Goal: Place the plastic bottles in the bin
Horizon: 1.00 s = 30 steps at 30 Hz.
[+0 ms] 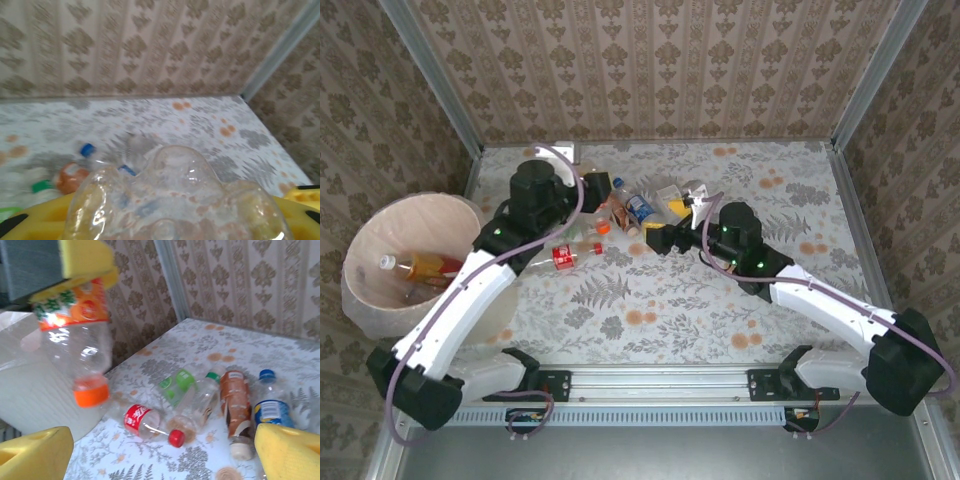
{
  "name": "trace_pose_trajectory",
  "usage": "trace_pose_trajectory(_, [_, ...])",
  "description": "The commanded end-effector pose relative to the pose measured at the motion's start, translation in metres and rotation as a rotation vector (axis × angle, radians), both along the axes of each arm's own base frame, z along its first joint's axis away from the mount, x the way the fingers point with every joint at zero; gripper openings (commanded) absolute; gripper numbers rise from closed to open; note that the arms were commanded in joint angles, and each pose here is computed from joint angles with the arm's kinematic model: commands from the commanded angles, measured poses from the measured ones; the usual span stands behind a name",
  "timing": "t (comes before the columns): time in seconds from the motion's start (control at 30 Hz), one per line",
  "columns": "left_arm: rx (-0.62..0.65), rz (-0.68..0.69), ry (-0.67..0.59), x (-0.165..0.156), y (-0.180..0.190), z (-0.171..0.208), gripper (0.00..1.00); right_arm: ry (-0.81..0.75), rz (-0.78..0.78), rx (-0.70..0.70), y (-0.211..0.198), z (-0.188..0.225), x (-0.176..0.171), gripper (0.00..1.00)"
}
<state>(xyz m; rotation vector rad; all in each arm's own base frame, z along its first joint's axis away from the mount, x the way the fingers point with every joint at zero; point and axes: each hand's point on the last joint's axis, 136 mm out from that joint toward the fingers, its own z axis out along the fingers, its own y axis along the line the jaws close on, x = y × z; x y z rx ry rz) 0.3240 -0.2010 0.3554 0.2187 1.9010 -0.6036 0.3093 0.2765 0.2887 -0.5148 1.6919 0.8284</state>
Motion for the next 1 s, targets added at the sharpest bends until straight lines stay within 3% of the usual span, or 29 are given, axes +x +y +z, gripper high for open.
trace_pose_trajectory(0.0, [0.137, 0.132, -0.070, -0.006, 0.041, 0.017, 0.54, -0.025, -0.109, -0.082, -0.018, -0.014, 0.010, 1.00])
trace_pose_trajectory(0.4, [0.477, 0.519, -0.223, -0.056, 0.160, 0.088, 0.53, 0.063, -0.503, -0.120, -0.076, -0.048, 0.058, 1.00])
trace_pose_trajectory(0.53, [0.663, 0.797, -0.220, -0.076, 0.217, 0.106, 0.52, 0.098, -0.562, -0.105, -0.088, -0.054, 0.064, 1.00])
trace_pose_trajectory(0.67, [0.809, 0.955, -0.222, -0.084, 0.246, 0.118, 0.52, 0.124, -0.605, -0.084, -0.100, -0.059, 0.069, 1.00])
trace_pose_trajectory(0.77, [0.842, 1.060, -0.165, -0.085, 0.275, 0.114, 0.52, 0.145, -0.637, -0.054, -0.107, -0.062, 0.073, 1.00])
trace_pose_trajectory(0.97, [0.761, 1.164, -0.053, -0.084, 0.317, 0.098, 0.51, 0.151, -0.644, -0.034, -0.112, -0.061, 0.075, 1.00])
